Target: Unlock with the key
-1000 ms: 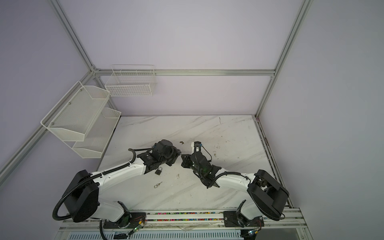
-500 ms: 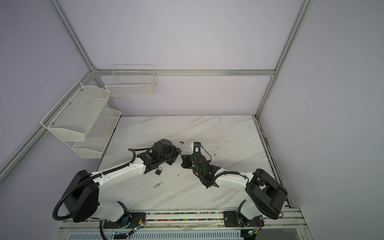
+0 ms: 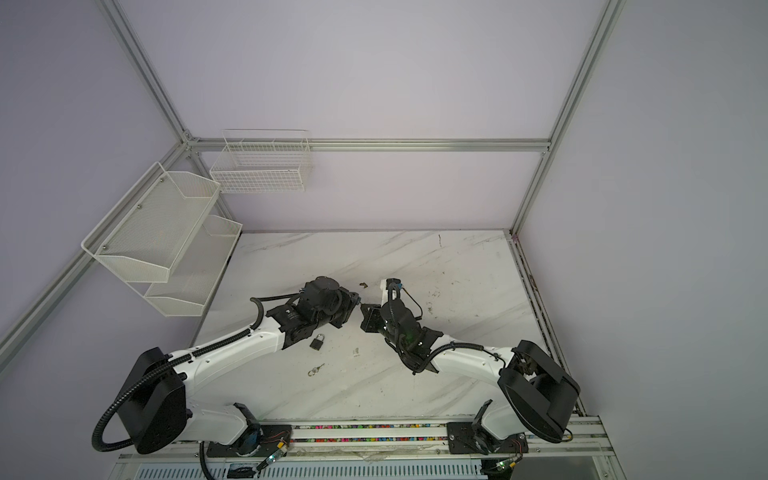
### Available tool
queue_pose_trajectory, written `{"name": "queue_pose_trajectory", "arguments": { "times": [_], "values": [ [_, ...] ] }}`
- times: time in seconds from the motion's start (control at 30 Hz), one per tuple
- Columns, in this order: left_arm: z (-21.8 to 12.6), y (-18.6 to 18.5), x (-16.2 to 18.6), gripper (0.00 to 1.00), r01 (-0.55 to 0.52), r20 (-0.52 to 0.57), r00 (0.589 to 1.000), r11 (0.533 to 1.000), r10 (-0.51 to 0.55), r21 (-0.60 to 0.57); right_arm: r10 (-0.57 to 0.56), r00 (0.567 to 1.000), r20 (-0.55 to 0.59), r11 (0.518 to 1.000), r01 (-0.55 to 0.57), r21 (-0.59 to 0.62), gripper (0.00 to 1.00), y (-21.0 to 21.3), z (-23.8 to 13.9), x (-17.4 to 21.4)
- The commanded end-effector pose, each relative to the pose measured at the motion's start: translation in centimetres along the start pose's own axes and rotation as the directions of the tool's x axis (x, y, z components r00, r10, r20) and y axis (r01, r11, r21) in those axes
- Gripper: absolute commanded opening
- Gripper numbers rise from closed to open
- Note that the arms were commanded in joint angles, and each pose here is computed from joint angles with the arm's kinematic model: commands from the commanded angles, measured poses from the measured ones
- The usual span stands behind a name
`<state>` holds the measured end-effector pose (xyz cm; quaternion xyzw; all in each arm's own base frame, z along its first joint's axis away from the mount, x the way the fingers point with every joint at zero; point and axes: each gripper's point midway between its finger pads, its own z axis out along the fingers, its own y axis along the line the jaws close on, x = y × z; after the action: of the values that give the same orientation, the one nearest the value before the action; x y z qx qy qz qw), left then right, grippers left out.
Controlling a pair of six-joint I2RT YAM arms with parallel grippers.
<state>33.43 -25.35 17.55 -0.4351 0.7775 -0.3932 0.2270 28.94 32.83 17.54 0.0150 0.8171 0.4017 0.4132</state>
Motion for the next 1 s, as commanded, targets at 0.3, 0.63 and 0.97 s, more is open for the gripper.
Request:
{"name": "queue_pose_trajectory", "arguments": {
  "times": [0.3,0.63,0.97],
  "values": [
    [-0.6,-1.0,0.1,0.00,-0.046,-0.004,0.999,0.999,0.046,0.021,-0.020,1.000,0.014,0.999,0.020,-0.031,0.00,1.7,0.8,-0.6],
    [-0.8,-0.9,-0.6,0.00,-0.071,0.034,0.997,0.997,0.071,0.005,-0.078,0.997,0.016,0.996,0.079,-0.039,0.00,2.6,0.5,-0.6],
    [-1.9,-1.7,-0.9,0.00,-0.053,0.035,0.998,0.997,0.051,0.048,-0.093,0.996,0.004,0.996,0.093,0.002,0.00,1.7,0.2,-0.3]
  ]
}}
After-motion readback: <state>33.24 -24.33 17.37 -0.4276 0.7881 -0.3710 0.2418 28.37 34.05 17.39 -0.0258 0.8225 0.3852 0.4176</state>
